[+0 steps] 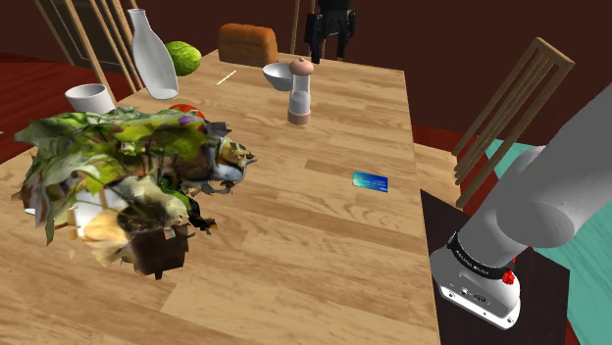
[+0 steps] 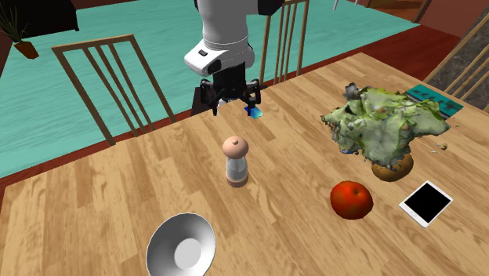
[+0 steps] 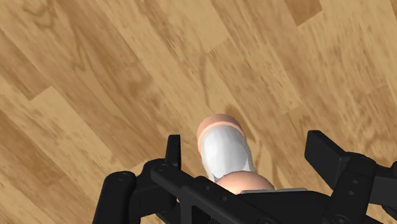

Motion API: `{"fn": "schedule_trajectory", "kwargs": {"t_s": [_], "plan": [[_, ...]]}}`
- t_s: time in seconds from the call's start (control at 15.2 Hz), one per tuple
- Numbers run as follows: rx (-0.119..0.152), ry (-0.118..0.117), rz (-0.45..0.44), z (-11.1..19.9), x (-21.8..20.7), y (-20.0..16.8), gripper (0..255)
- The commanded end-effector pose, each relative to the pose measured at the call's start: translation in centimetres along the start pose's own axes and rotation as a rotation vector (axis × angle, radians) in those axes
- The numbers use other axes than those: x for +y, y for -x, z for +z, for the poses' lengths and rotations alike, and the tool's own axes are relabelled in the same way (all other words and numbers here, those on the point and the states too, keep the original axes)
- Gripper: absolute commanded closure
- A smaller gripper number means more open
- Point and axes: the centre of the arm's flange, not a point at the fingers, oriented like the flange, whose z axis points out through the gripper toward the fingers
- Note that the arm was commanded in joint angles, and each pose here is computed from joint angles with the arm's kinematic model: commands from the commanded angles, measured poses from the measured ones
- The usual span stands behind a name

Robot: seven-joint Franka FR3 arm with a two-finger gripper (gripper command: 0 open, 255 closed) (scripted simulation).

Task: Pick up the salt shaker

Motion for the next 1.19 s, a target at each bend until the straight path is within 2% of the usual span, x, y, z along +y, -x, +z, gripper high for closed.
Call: {"fn": "schedule_trajectory", "kwargs": {"t_s": [0.0,0.2,0.73,0.86,0.92,1.12], "plan": [[-0.012,-0.021,0.002,0.2,-0.1,-2.8,0],[-0.027,-0.052,0.004,0.4,-0.4,-6.9,0],[-0.027,-0.053,0.005,4.4,-0.4,-7.1,0],[-0.027,-0.053,0.005,4.4,-0.4,-7.1,0],[-0.027,-0.053,0.005,4.4,-0.4,-7.0,255],[-0.027,-0.053,0.005,4.4,-0.3,-7.0,255]]}}
